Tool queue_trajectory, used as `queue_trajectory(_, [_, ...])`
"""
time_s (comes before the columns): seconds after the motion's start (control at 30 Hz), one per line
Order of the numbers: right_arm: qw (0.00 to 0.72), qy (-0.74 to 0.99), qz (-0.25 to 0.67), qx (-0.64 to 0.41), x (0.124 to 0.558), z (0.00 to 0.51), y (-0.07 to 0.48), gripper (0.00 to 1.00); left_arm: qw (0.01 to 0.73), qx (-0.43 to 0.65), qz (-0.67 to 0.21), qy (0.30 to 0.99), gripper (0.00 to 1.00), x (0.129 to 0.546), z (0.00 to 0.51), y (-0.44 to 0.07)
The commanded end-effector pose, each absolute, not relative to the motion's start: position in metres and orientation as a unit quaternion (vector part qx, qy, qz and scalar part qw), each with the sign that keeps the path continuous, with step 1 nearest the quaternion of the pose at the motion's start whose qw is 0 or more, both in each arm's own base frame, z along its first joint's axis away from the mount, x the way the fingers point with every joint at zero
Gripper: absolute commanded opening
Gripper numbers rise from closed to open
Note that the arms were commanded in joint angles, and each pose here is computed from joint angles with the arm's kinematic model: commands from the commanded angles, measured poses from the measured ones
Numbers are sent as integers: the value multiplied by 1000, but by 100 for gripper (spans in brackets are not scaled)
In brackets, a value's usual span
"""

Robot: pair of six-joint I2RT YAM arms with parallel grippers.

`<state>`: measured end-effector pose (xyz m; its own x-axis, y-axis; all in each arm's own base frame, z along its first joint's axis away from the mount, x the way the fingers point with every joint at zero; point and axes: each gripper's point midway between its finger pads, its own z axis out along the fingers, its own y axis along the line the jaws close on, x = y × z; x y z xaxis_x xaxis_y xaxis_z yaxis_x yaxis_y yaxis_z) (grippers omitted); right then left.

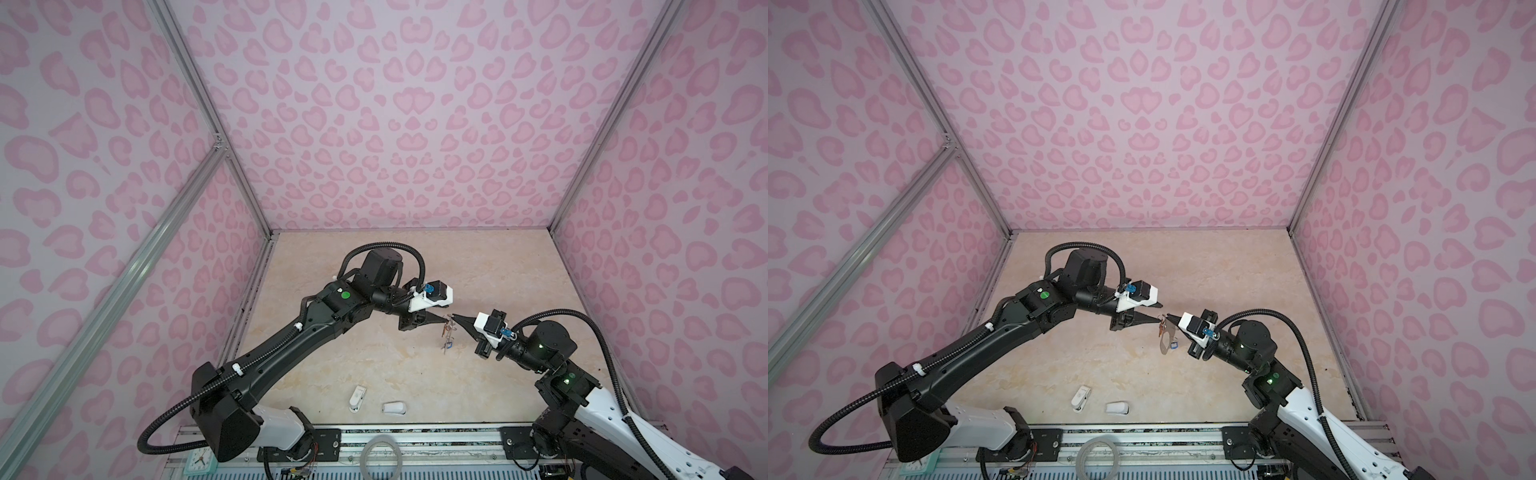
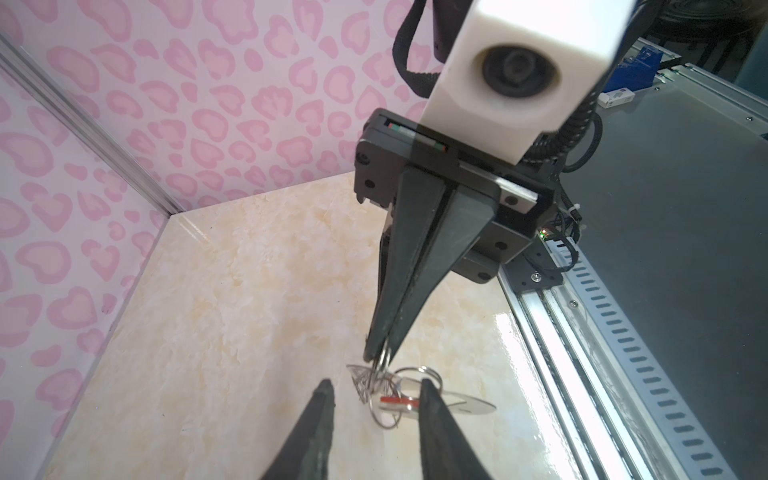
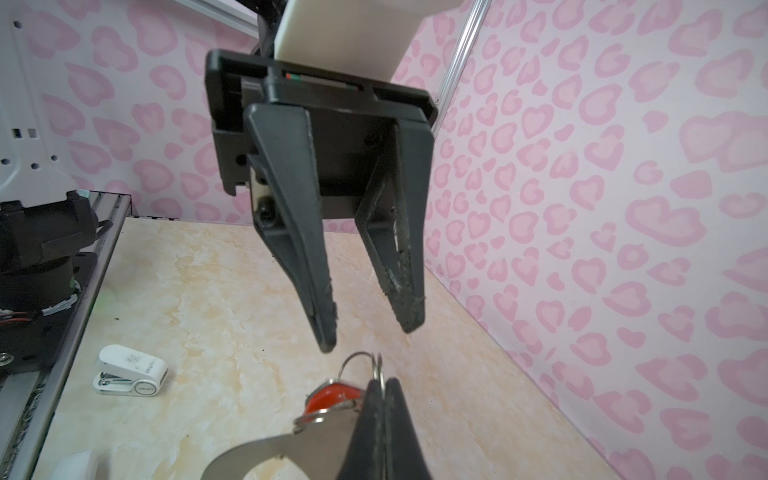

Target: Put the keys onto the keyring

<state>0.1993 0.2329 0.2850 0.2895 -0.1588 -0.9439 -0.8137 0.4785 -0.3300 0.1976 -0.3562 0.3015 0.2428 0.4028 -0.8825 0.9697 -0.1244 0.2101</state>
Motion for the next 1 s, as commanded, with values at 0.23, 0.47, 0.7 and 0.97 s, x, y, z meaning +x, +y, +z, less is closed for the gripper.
queue_trajectory(0.23, [679,521,262,-446,195,301,236,0,417,680,-314,515,21,204,292,-361])
queue_trajectory(0.47, [677,533,254,-438,200,298,234,0,430,684,-297,509,3,206,303,-361])
queue_trajectory(0.7, [673,572,190,-429,213,291,218,24,430,701,-195,535,3,218,295,-359])
queue_trajectory(0.97, [663,574,193,-439,214,291,222,24,404,729,-137,535,3,219,289,-360])
